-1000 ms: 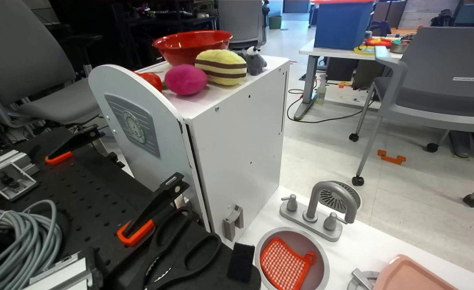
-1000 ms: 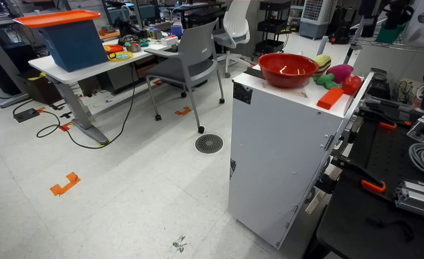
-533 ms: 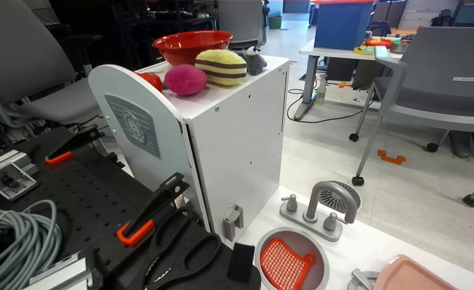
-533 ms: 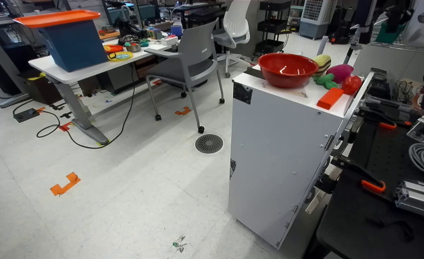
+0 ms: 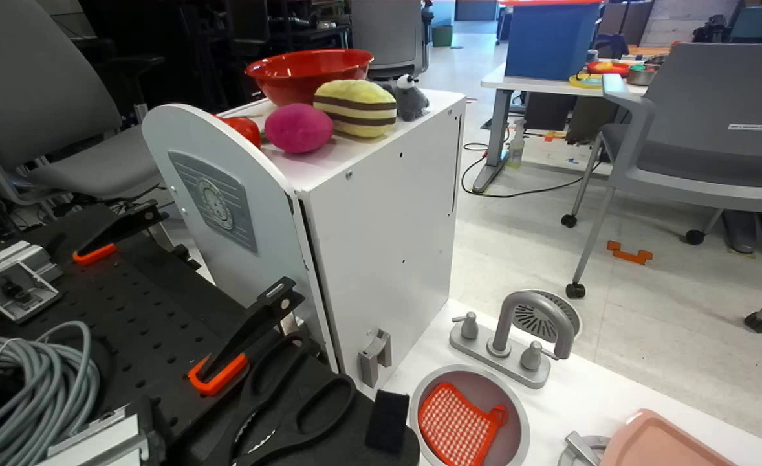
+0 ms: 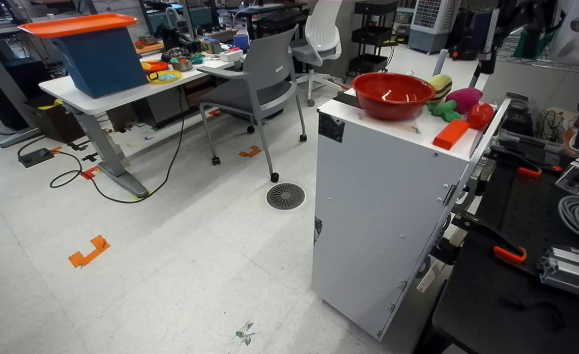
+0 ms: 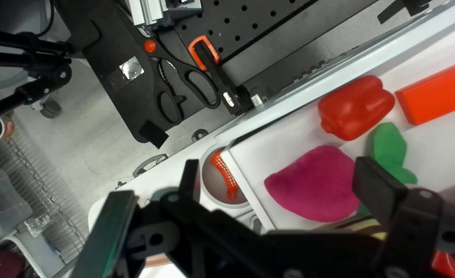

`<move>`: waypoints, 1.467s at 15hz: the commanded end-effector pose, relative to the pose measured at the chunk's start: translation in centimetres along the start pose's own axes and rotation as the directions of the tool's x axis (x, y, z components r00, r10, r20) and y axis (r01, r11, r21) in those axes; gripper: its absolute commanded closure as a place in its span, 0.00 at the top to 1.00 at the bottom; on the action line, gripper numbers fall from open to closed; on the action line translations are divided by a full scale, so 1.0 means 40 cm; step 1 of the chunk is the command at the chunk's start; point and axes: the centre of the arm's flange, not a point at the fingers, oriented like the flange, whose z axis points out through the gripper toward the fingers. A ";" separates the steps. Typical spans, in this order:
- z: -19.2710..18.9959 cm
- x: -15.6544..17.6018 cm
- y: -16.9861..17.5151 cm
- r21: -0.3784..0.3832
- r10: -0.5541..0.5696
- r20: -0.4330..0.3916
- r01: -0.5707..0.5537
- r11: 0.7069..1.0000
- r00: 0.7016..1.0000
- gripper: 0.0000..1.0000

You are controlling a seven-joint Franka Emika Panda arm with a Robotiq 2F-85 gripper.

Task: Pick up the purple toy and put it in the bowl.

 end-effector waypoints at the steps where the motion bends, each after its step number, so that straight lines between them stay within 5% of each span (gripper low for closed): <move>1: 0.030 0.015 -0.001 -0.021 0.004 -0.027 -0.005 1.000 1.000 1.00; 7: 0.025 0.017 -0.015 0.056 -0.104 -0.158 0.114 0.992 0.982 1.00; 9: 0.028 0.026 -0.022 0.133 -0.093 -0.180 0.118 0.984 0.979 1.00; 14: 0.061 0.028 -0.043 0.200 -0.128 -0.158 0.158 0.967 0.979 1.00; 22: 0.098 0.020 -0.028 0.195 -0.175 -0.115 0.196 0.961 0.978 1.00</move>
